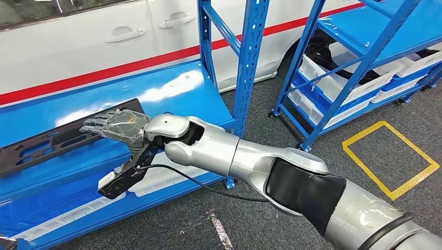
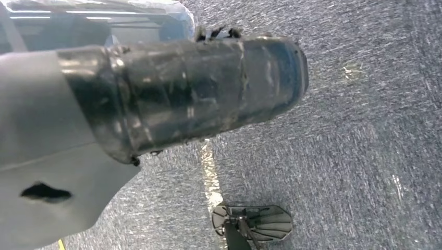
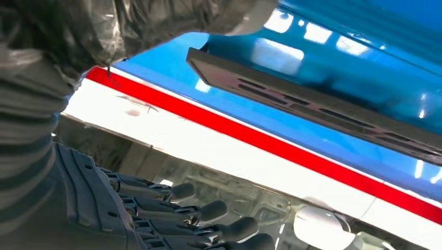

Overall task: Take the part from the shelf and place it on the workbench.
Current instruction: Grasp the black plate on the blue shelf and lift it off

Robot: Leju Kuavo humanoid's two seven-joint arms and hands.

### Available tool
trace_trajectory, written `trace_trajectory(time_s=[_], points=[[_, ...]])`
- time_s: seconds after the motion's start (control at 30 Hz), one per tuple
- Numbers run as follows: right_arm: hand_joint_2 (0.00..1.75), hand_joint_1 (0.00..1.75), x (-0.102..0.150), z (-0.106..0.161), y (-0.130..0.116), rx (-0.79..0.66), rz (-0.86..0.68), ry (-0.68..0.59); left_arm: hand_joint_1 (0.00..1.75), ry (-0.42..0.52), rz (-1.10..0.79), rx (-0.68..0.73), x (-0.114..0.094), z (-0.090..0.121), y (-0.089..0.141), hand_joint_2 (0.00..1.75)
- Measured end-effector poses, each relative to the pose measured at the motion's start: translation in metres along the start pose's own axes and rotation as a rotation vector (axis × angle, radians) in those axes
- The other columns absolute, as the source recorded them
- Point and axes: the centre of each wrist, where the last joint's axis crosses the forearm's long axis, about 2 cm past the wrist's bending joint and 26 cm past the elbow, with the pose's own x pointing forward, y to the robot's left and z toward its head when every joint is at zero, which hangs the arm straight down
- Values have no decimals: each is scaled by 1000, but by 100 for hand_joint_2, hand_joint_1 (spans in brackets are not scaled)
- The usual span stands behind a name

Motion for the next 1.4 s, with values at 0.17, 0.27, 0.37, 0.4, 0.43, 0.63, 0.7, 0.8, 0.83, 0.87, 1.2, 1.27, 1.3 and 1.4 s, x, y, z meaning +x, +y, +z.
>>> trace_trajectory(time_s=[0.17,0.27,0.37,0.4,0.43,0.63,0.7,0.8,0.83,0.87,1.2,1.27,1.3,1.4], points=[[175,0,3,-3,-7,-9,10,-7,0,-2,2,0,1,0,0,0],[175,0,5,-5,-10,-14,16,-8,0,2,2,-1,-1,0,-1,0],[87,0,8,-7,-13,-20,19,-13,0,5,2,-1,-2,0,-2,0],[44,0,9,-7,-13,-21,19,-13,0,3,2,-1,-1,0,-2,0],[0,0,9,-7,-13,-19,18,-12,0,2,2,-1,-1,0,-2,0],[0,0,9,-7,-12,-24,17,-11,0,5,2,-3,-2,0,-3,0],[0,0,9,-7,-12,-29,19,-11,0,3,2,-3,-1,0,-3,0],[0,0,10,-8,-12,-36,27,-9,0,4,2,-3,-2,0,-3,0],[0,0,10,-8,-12,-40,30,-7,0,3,2,-3,-2,0,-3,0],[0,0,10,-8,-12,-46,32,-5,0,2,2,-3,-1,0,-3,0],[175,0,7,-8,1,-66,67,41,0,-2,2,-5,1,0,-3,0],[175,0,6,-9,2,-61,79,46,0,-1,2,-6,1,0,-4,0],[175,0,5,-9,3,-59,86,48,0,0,2,-6,0,0,-4,0],[175,0,5,-12,3,-56,100,48,0,-1,1,-6,1,0,-4,0]])
